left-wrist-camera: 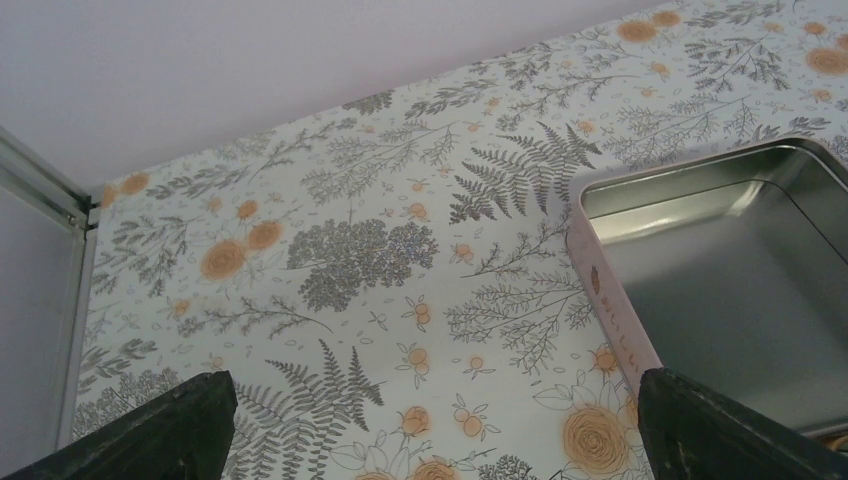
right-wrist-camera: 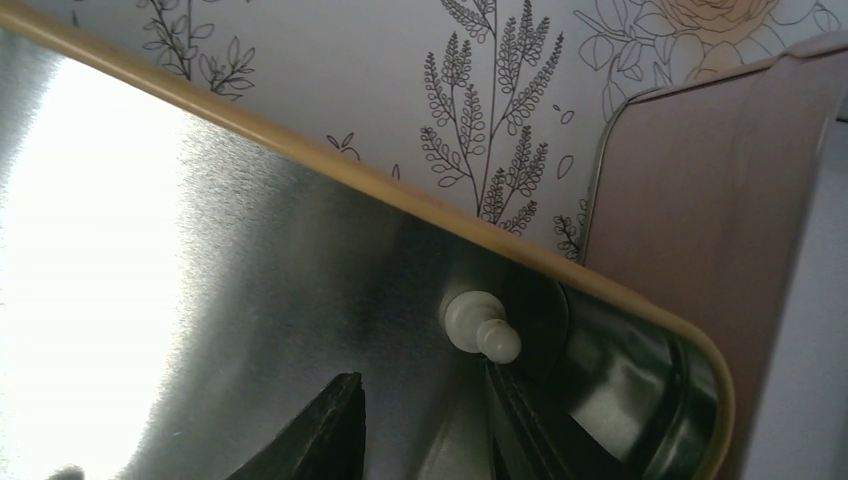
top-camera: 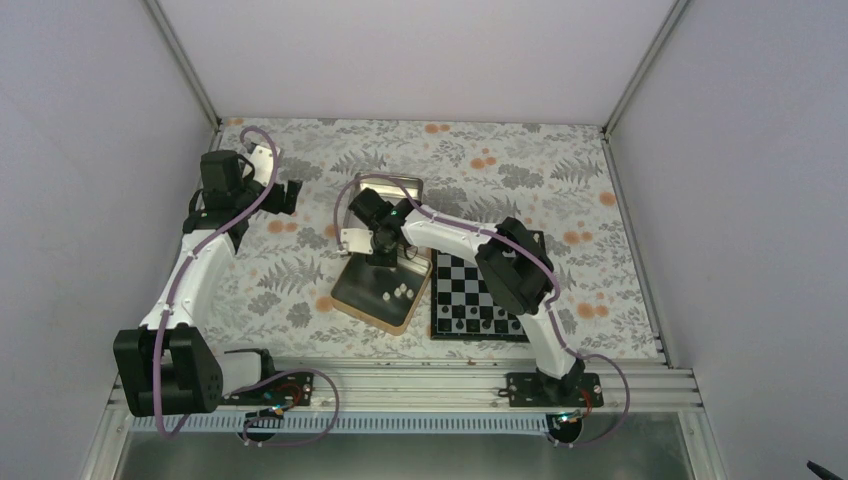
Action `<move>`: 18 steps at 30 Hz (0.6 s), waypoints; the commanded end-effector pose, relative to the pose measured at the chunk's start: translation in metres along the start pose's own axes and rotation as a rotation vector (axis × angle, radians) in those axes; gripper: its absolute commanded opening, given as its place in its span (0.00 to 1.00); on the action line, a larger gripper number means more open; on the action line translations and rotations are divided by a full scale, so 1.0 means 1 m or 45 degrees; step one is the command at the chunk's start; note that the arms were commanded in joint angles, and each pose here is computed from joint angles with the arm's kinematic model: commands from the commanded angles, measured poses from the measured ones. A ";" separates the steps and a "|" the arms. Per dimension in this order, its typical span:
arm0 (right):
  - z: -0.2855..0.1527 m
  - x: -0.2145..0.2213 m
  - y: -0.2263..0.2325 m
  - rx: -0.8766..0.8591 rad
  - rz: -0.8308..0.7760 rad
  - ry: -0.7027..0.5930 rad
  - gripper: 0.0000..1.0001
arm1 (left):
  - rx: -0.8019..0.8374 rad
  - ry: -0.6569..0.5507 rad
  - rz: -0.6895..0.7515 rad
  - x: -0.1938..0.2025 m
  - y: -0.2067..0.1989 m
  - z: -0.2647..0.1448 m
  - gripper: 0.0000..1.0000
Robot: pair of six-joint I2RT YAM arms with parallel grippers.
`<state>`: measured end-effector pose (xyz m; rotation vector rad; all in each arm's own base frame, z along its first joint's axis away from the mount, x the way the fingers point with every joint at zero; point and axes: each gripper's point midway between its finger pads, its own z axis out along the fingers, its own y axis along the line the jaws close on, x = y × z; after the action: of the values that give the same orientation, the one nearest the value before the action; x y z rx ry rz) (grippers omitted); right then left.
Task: Set up the chess pieces on the board
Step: Pick up the chess piece from the storage box.
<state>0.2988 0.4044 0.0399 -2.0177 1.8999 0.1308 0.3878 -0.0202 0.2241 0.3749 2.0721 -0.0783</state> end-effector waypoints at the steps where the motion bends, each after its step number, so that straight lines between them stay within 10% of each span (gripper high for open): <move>1: -0.013 -0.007 -0.011 0.099 0.002 -0.009 0.34 | 0.015 -0.014 0.007 -0.002 -0.002 -0.004 1.00; 18: -0.029 -0.019 -0.011 0.160 -0.031 -0.015 0.34 | 0.016 -0.002 0.006 0.001 -0.001 -0.001 1.00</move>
<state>0.3014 0.4075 0.0472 -2.0033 1.8660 0.0326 0.3877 -0.0204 0.2241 0.3767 2.0715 -0.0788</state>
